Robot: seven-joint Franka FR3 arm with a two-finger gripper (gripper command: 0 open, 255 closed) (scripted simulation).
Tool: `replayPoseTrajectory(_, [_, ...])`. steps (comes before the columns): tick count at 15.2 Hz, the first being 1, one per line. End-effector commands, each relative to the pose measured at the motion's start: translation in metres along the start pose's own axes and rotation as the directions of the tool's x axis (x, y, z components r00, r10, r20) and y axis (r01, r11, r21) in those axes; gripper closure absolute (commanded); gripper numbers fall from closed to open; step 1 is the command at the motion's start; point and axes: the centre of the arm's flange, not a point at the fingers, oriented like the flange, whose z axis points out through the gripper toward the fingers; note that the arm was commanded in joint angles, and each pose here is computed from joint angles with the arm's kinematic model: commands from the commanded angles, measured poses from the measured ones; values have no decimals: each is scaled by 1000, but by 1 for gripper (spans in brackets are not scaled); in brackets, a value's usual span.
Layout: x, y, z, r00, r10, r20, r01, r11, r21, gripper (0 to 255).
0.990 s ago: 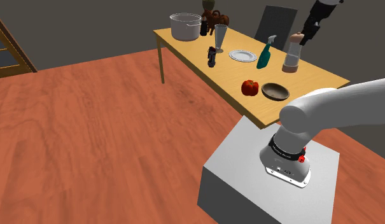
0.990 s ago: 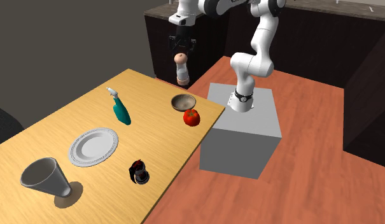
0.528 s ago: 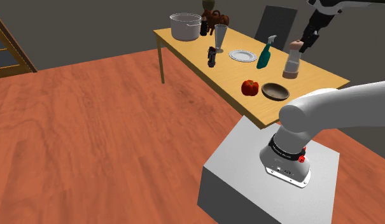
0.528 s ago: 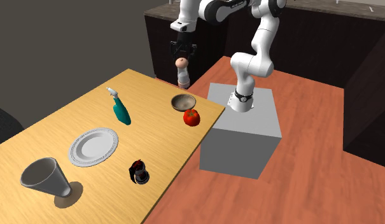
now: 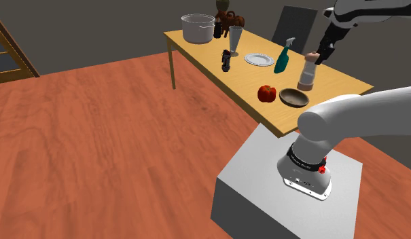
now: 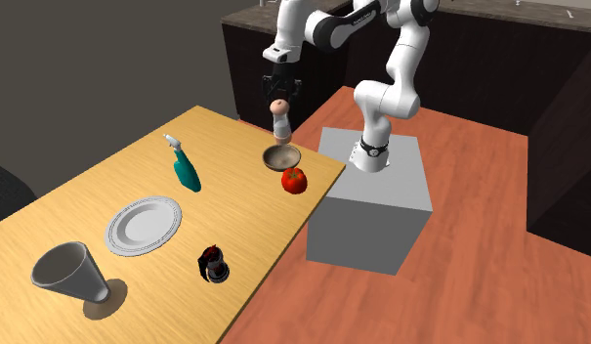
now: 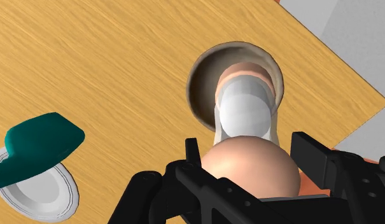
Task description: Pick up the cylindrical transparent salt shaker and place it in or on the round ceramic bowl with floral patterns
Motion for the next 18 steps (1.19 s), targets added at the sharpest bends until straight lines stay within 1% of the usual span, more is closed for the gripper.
replayPoseTrajectory(1, [0,-1,11,1000,0,0,0,1000,-1,255])
replayPoseTrajectory(11, [-5,-12,64,1000,0,0,0,1000,-1,255])
replayPoseTrajectory(18, [-5,-12,64,1000,0,0,0,1000,-1,255])
